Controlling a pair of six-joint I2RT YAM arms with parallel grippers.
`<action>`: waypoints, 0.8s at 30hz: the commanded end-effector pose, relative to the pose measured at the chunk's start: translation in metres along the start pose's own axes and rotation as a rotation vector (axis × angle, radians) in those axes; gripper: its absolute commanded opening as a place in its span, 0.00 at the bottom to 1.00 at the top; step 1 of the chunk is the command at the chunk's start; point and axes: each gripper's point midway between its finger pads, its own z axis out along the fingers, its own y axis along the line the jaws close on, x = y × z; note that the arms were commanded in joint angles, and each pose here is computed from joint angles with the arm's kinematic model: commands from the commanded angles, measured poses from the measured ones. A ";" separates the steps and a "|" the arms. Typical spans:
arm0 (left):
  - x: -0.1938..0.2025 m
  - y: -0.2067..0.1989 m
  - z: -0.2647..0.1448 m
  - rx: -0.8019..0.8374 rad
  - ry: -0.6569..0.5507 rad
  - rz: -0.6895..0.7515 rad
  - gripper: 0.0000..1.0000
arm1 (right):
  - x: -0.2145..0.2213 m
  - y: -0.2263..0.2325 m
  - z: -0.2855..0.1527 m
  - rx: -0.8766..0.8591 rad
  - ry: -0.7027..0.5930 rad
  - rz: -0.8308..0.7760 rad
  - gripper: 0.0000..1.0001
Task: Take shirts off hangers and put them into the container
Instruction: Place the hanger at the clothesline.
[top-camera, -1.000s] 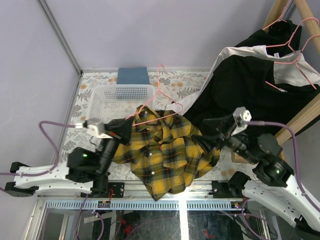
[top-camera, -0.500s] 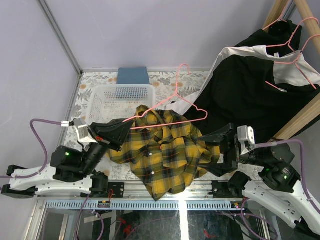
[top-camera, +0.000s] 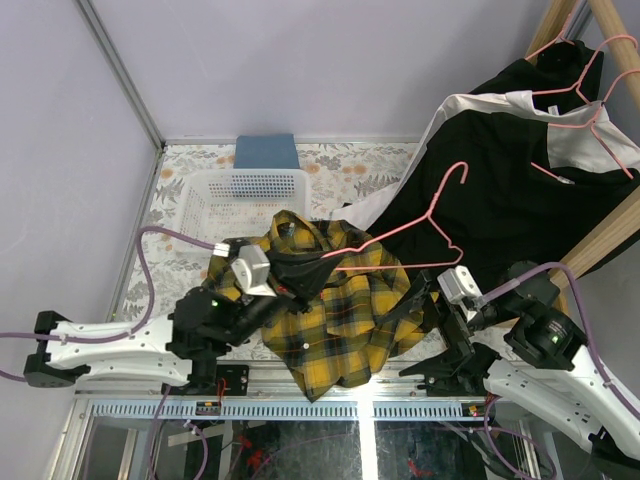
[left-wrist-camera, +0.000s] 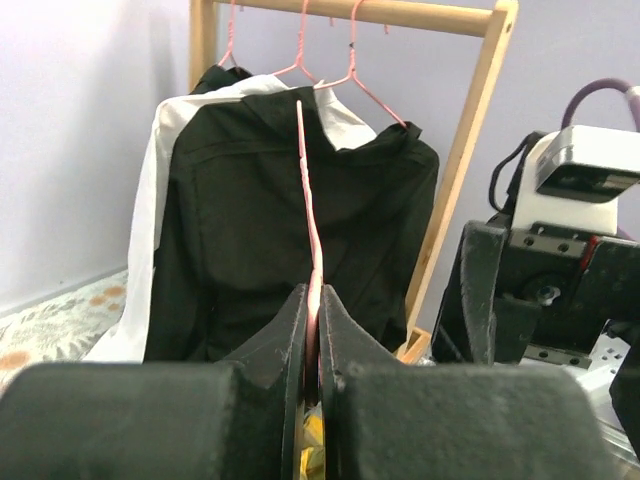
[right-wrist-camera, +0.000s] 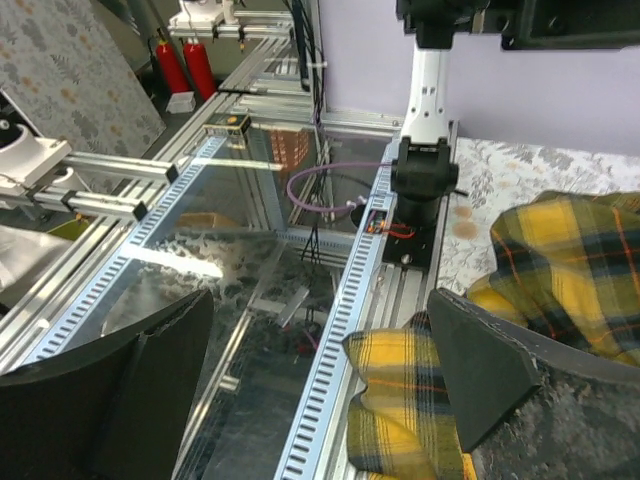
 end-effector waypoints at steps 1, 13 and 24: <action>-0.061 -0.010 0.025 0.057 -0.202 -0.041 0.00 | 0.022 0.003 -0.001 -0.026 0.057 0.063 0.95; -0.071 -0.001 0.081 0.246 -0.274 -0.089 0.00 | 0.079 -0.015 0.003 0.023 0.151 0.267 0.95; -0.079 -0.017 0.128 0.358 -0.290 -0.121 0.00 | 0.115 -0.046 0.007 0.182 0.209 0.471 0.95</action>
